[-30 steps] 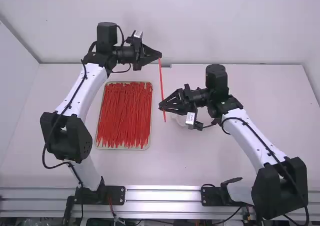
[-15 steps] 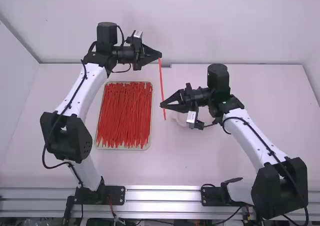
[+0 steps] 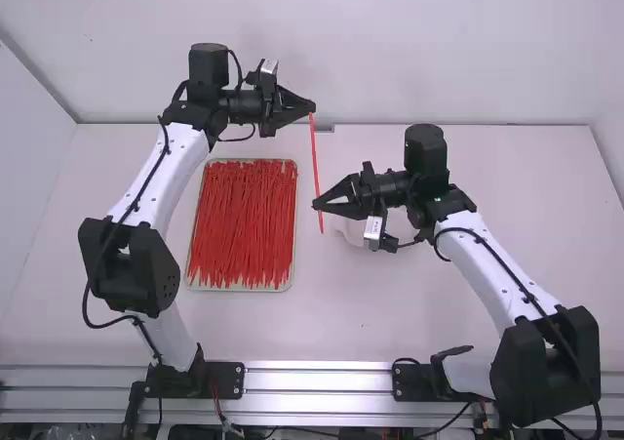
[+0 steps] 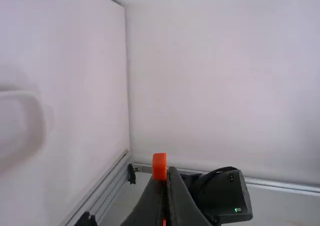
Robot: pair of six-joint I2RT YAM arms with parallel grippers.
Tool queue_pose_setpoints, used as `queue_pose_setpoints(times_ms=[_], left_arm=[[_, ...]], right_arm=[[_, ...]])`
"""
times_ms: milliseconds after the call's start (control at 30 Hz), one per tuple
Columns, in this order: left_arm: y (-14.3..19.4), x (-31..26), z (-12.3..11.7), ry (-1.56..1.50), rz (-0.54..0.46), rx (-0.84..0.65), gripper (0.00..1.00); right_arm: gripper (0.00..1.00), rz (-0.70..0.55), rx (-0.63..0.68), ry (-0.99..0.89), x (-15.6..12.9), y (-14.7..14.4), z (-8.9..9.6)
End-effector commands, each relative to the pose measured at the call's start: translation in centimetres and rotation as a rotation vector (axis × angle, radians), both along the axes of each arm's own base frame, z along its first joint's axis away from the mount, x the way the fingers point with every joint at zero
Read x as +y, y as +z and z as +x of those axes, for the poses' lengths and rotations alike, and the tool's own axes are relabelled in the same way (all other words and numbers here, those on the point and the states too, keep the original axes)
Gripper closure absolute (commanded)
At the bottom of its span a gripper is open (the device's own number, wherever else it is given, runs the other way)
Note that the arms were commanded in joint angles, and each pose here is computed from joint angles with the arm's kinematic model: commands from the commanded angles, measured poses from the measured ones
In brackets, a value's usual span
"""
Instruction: Fasten the cable tie
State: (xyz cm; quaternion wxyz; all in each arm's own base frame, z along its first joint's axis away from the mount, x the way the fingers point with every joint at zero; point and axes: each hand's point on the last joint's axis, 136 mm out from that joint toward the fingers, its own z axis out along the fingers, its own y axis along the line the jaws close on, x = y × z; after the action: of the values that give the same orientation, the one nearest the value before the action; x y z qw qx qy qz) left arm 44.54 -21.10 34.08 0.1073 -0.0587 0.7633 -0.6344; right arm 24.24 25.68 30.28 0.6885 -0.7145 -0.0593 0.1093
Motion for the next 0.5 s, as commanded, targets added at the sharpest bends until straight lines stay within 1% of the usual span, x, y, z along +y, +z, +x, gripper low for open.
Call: queue_pose_setpoints(times_ms=[0,267,400,467], left_arm=[[0.9,-0.2,0.0,-0.019,-0.001,-0.051,0.98],[0.9,-0.2,-0.1,-0.024,0.004,-0.072,0.98],[0.9,-0.2,-0.1,-0.024,0.005,-0.076,0.98],[0.8,-0.2,-0.1,-0.024,0.005,-0.074,0.98]], right_arm=[[1.0,-0.001,0.023,0.013,0.0,-0.3,-0.2],[1.0,0.005,0.002,0.011,-0.1,-0.1,-0.1],[1.0,-0.007,0.071,0.008,0.1,0.6,0.1],[1.0,-0.018,0.138,0.006,0.1,1.3,0.3]])
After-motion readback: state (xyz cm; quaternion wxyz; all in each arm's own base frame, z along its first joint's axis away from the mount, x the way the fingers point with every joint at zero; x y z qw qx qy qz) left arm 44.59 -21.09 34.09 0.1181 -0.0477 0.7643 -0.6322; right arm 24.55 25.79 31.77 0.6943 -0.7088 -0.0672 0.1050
